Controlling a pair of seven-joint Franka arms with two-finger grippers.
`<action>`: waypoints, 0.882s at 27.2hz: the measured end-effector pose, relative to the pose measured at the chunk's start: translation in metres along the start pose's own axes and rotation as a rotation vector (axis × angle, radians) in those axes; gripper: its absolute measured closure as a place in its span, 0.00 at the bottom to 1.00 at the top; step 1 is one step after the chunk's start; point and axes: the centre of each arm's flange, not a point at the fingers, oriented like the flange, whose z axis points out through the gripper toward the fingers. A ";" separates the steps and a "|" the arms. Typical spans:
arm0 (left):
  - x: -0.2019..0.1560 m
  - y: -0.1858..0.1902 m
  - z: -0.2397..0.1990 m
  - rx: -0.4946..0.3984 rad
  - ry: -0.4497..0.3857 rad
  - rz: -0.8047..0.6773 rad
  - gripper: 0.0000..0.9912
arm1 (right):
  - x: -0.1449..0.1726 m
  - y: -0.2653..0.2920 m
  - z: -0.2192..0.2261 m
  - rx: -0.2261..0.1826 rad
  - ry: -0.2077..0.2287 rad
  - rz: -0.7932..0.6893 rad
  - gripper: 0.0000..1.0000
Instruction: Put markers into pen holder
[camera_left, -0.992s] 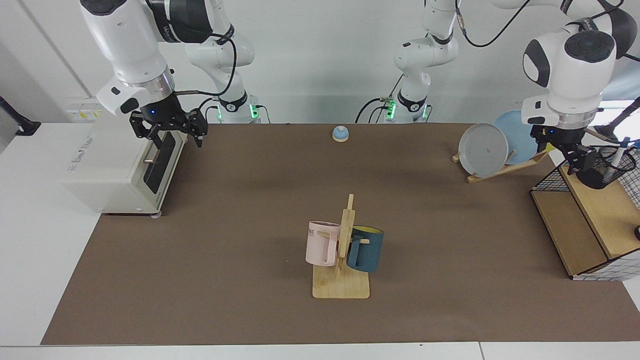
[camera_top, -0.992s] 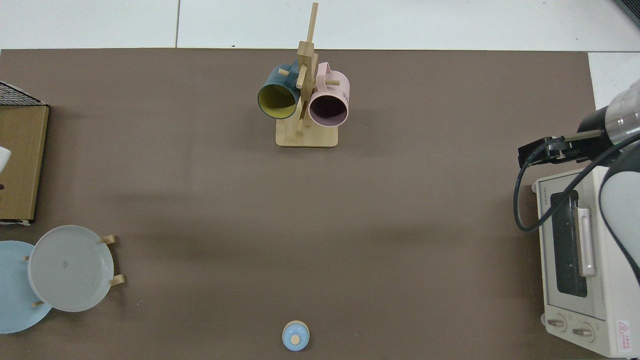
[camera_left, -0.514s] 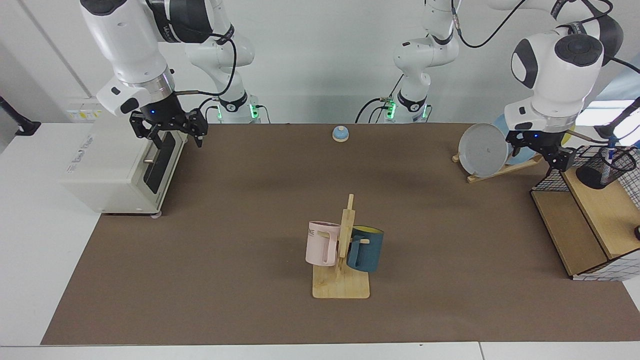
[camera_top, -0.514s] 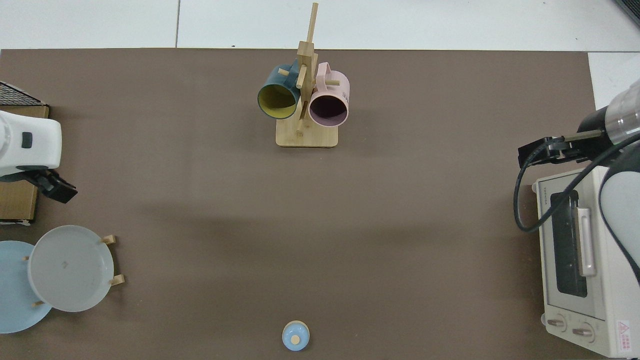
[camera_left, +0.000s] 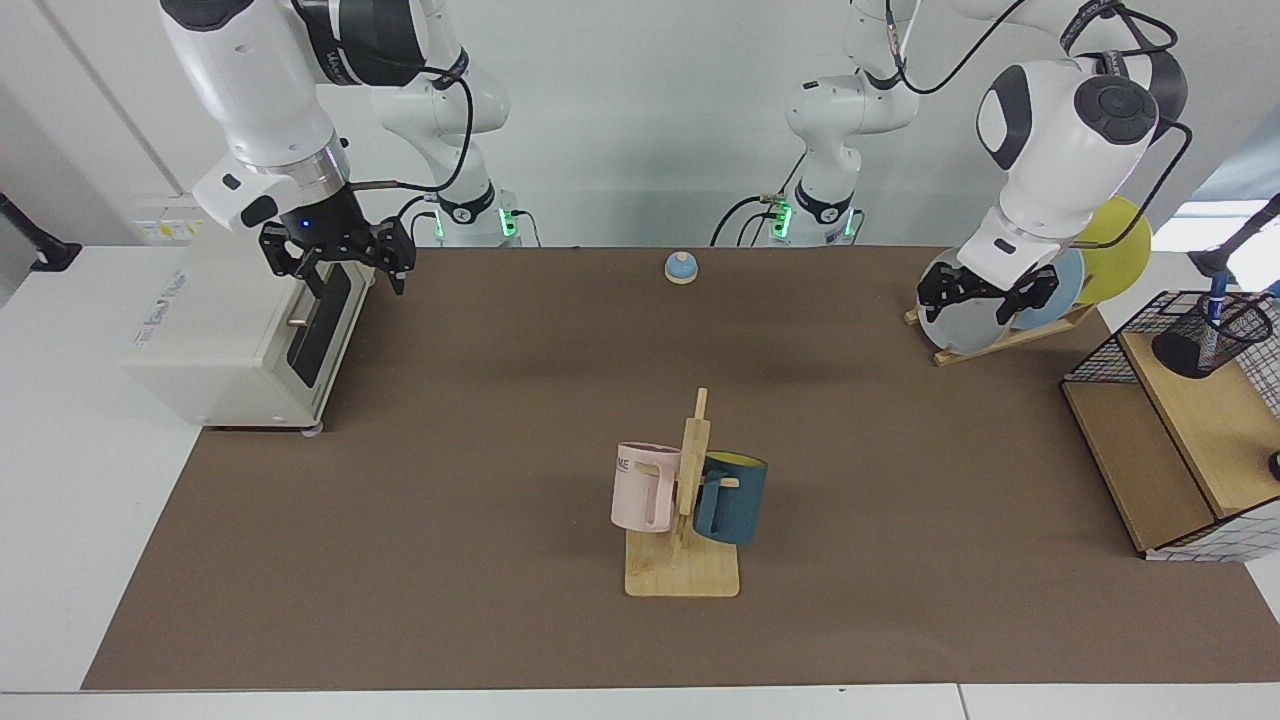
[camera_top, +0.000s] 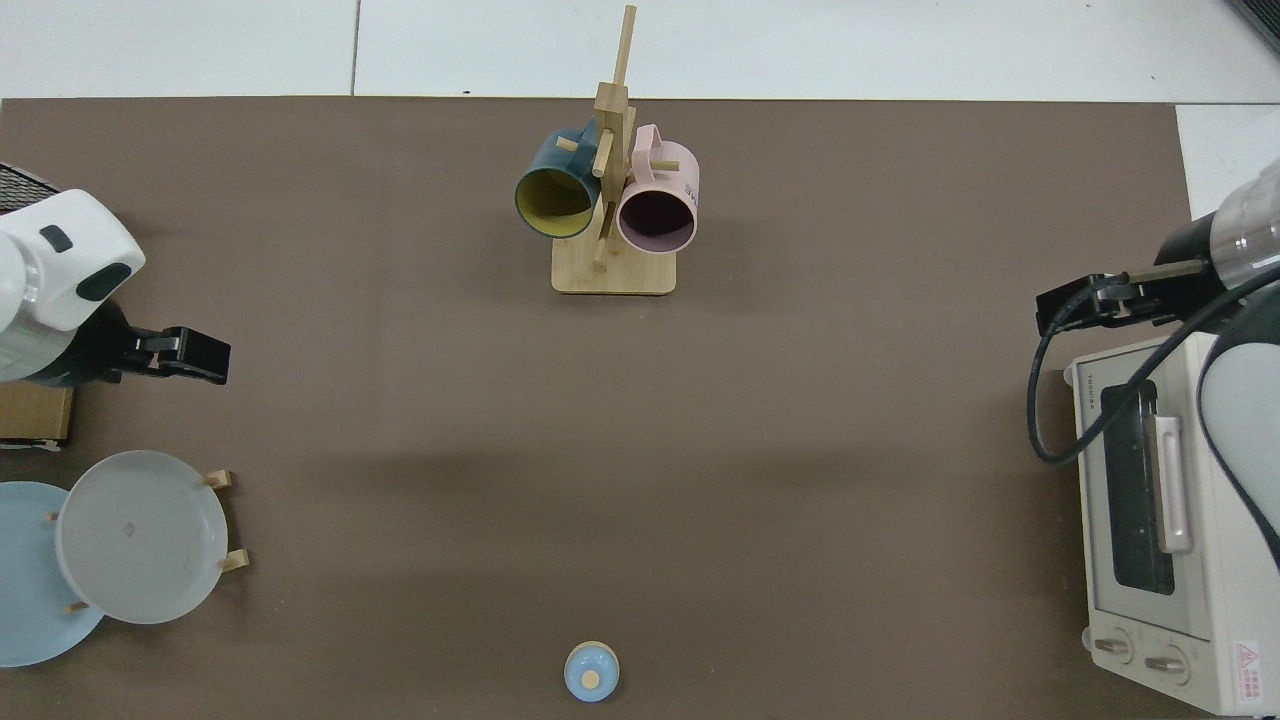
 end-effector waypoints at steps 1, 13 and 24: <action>-0.001 -0.003 -0.003 -0.004 0.005 -0.006 0.00 | 0.000 0.000 0.000 0.000 0.000 0.000 0.00; -0.027 0.011 -0.055 0.002 0.047 0.007 0.00 | 0.000 0.000 0.000 0.000 0.000 0.000 0.00; -0.036 0.001 -0.070 -0.014 0.081 -0.023 0.00 | 0.000 0.000 0.000 0.000 0.000 0.000 0.00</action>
